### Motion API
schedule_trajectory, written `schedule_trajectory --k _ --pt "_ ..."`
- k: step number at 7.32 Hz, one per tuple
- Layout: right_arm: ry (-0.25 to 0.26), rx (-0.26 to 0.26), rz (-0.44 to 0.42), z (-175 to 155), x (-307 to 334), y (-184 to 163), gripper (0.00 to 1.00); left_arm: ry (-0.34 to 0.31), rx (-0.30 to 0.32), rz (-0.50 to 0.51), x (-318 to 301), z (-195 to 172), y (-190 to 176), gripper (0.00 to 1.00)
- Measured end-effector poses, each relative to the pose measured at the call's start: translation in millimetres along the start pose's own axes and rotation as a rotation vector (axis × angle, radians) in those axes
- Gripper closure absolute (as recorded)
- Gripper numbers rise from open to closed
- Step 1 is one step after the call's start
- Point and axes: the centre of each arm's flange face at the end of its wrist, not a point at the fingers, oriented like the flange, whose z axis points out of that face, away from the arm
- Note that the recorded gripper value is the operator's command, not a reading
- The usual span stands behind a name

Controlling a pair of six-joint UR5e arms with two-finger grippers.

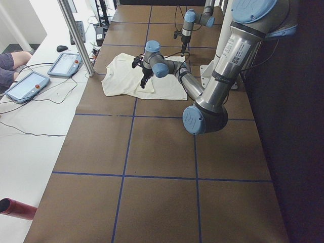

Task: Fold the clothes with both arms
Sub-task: 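Release the sleeve and withdraw the left gripper while the right gripper moves to the hem, then move the left gripper to the hem corner and grasp both hem corners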

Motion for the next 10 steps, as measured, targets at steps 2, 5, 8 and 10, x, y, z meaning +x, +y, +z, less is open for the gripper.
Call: schedule_trajectory --k 2,5,8,10 --pt "0.012 -0.006 -0.002 6 3 2 0.09 0.003 0.000 -0.003 2 0 0 0.00" --pt "0.014 -0.014 -0.007 9 0 4 0.24 0.005 0.000 -0.004 3 1 0 0.00" --pt "0.015 -0.018 -0.011 12 -2 7 0.43 0.005 -0.002 -0.005 3 3 1 0.00" --pt "0.019 -0.018 -0.015 13 -1 7 0.46 0.005 -0.003 -0.006 3 4 0 0.00"
